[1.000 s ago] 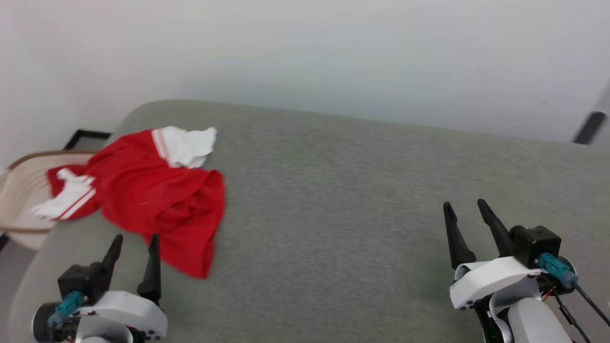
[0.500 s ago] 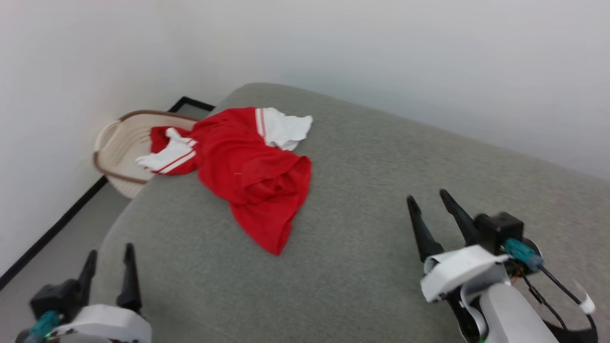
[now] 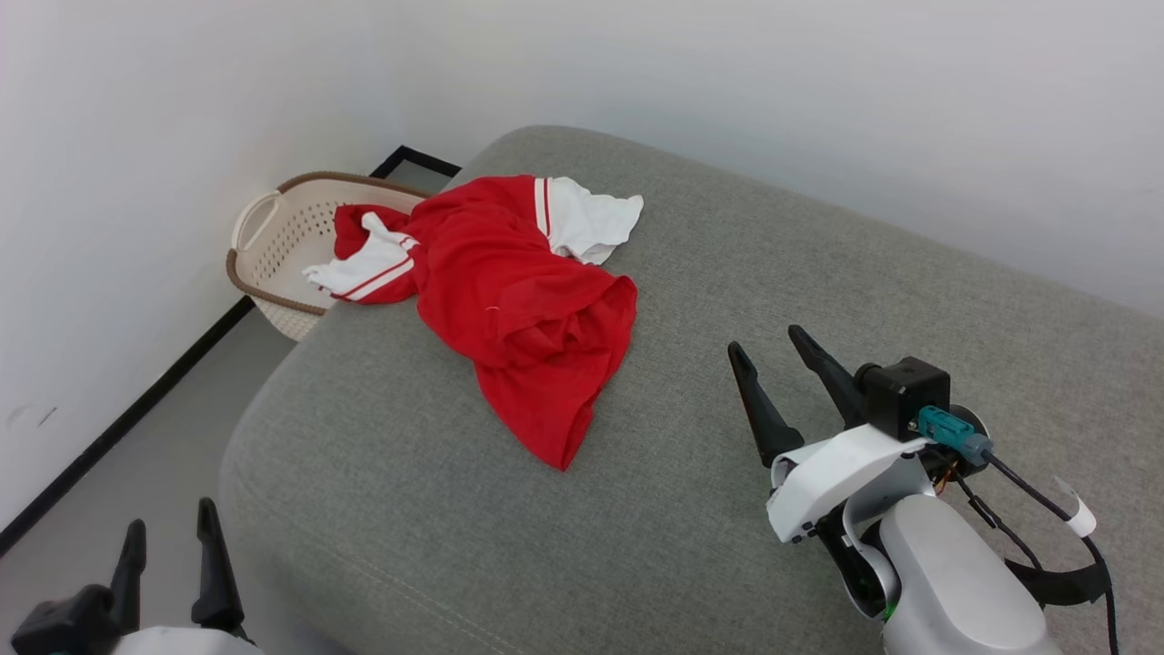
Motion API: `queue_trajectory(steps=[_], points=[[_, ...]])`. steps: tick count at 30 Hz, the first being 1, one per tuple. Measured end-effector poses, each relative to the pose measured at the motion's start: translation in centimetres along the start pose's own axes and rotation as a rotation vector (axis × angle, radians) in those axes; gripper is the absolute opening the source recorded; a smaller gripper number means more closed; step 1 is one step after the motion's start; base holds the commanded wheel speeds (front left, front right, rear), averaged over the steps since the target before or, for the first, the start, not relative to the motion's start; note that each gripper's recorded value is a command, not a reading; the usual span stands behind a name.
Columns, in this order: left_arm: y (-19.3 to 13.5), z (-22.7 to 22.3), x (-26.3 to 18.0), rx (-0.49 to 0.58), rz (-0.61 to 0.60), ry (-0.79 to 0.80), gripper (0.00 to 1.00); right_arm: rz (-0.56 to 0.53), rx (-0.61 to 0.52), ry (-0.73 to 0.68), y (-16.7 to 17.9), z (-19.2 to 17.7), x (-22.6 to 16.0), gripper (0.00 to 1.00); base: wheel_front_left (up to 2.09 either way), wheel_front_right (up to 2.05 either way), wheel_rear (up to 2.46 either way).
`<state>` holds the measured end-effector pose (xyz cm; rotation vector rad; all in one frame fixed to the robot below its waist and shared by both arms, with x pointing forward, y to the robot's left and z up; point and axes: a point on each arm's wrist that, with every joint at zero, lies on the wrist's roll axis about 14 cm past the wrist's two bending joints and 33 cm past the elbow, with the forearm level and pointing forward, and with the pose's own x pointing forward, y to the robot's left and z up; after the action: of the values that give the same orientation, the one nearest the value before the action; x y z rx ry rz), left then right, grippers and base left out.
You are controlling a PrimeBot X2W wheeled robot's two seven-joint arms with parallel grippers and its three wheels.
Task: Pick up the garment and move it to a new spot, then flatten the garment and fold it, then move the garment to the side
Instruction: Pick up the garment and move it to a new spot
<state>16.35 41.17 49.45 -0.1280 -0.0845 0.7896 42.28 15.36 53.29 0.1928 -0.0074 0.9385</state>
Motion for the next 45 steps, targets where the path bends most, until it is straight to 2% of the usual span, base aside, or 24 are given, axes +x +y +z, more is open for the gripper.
queue_trajectory(steps=[7,13,17,20,28,32,35,36,37,38,40,45], points=[[-0.7,-0.2,0.1,0.003,-0.031,0.004,1.00,-0.024,0.000,-0.006,-0.7,0.3,-0.2,1.00,0.00,0.00,0.00],[-4.8,0.0,2.2,0.041,-0.176,0.012,1.00,-0.094,-0.002,-0.015,-2.6,0.1,-2.0,1.00,0.00,0.00,0.00],[-8.0,1.8,4.9,0.064,-0.276,-0.012,1.00,-0.131,-0.013,-0.017,-3.5,-0.3,-3.7,1.00,0.00,0.00,0.00],[-9.3,4.2,7.4,0.047,-0.307,-0.057,1.00,-0.124,-0.040,-0.046,-3.4,0.9,-3.8,1.00,0.00,0.00,0.00],[-13.9,9.9,15.2,0.101,-0.391,-0.118,1.00,-0.148,-0.082,-0.129,-5.5,3.7,-3.5,1.00,0.00,0.00,0.00],[-17.1,9.0,19.6,0.153,-0.417,-0.014,1.00,-0.195,-0.076,-0.151,-8.2,3.9,-4.2,1.00,0.00,0.00,0.00],[-19.4,5.6,21.4,0.169,-0.433,0.140,1.00,-0.241,-0.068,-0.143,-10.2,3.1,-5.3,1.00,0.00,0.00,0.00],[-19.4,5.6,21.4,0.169,-0.433,0.140,1.00,-0.241,-0.068,-0.143,-10.2,3.1,-5.3,1.00,0.00,0.00,0.00],[-20.4,2.9,22.1,0.195,-0.439,0.264,1.00,-0.269,-0.062,-0.138,-11.3,2.6,-6.0,1.00,0.00,0.00,0.00],[-20.4,2.9,22.1,0.195,-0.439,0.264,1.00,-0.269,-0.062,-0.138,-11.3,2.6,-6.0,1.00,0.00,0.00,0.00],[-21.4,0.0,22.4,0.214,-0.446,0.402,1.00,-0.295,-0.056,-0.131,-12.3,2.0,-6.7,1.00,0.00,0.00,0.00],[-22.2,-7.1,21.2,0.162,-0.414,0.783,1.00,-0.340,-0.053,-0.109,-14.2,0.7,-8.1,1.00,0.00,0.00,0.00]])
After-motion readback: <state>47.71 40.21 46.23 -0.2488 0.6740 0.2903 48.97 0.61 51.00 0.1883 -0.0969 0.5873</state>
